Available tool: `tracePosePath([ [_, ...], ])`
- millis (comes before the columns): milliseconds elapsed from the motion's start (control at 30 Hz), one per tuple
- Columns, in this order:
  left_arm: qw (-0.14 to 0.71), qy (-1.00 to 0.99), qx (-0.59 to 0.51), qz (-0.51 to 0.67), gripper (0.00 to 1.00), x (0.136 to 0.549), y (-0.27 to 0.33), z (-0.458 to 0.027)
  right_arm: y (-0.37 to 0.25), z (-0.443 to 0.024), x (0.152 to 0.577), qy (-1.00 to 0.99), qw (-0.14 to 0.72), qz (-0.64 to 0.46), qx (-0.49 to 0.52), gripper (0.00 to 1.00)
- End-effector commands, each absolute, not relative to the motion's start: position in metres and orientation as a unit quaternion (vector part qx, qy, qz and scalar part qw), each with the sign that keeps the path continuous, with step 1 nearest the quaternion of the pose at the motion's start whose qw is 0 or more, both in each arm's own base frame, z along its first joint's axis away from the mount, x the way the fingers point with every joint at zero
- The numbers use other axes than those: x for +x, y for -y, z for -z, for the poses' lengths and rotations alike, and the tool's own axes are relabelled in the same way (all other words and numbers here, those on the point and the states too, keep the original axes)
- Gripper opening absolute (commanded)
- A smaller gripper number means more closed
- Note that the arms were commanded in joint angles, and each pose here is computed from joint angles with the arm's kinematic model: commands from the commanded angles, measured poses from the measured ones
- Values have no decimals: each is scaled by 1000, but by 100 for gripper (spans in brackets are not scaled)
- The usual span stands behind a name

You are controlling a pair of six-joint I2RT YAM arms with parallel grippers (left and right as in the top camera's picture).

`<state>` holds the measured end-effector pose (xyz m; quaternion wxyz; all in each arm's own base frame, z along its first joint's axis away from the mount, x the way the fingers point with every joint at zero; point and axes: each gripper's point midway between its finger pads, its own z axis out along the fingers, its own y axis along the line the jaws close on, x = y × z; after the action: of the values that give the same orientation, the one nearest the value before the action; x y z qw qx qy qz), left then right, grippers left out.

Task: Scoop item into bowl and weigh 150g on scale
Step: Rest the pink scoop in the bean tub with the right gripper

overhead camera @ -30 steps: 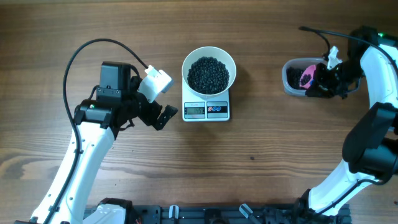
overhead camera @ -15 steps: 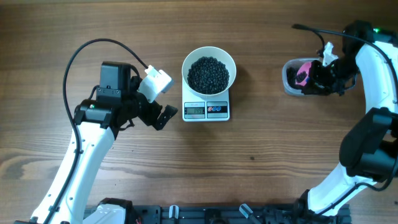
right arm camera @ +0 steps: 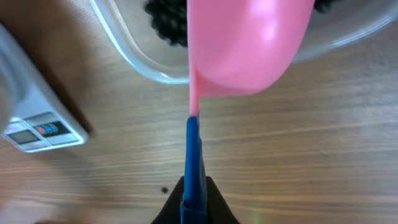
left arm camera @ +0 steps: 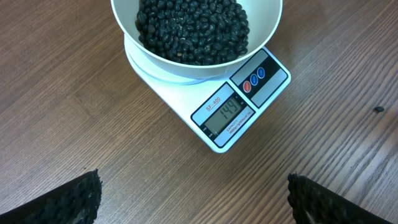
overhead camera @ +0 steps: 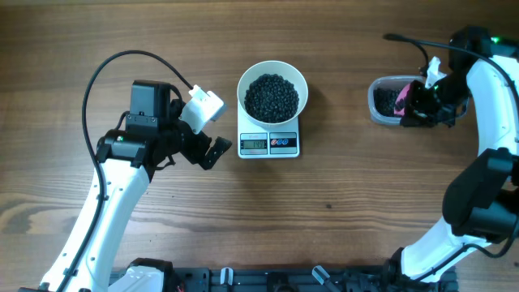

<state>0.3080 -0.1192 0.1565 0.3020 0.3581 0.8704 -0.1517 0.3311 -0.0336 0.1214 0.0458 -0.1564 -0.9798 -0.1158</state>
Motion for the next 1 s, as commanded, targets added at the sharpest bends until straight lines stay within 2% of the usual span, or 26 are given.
tracePosePath([
  [0, 302, -871, 355, 154, 100, 307, 118, -156, 39, -134, 333, 986, 27, 55, -155, 4],
  [333, 302, -871, 355, 154, 100, 307, 118, -156, 37, -133, 335, 988, 24, 33, -151, 4],
  [667, 302, -871, 355, 154, 100, 307, 118, -156, 34, -133, 357, 989, -20, 29, -146, 4],
  [967, 302, -871, 355, 154, 100, 307, 118, -156, 6, -139, 361, 986, -27, 139, -89, 4],
])
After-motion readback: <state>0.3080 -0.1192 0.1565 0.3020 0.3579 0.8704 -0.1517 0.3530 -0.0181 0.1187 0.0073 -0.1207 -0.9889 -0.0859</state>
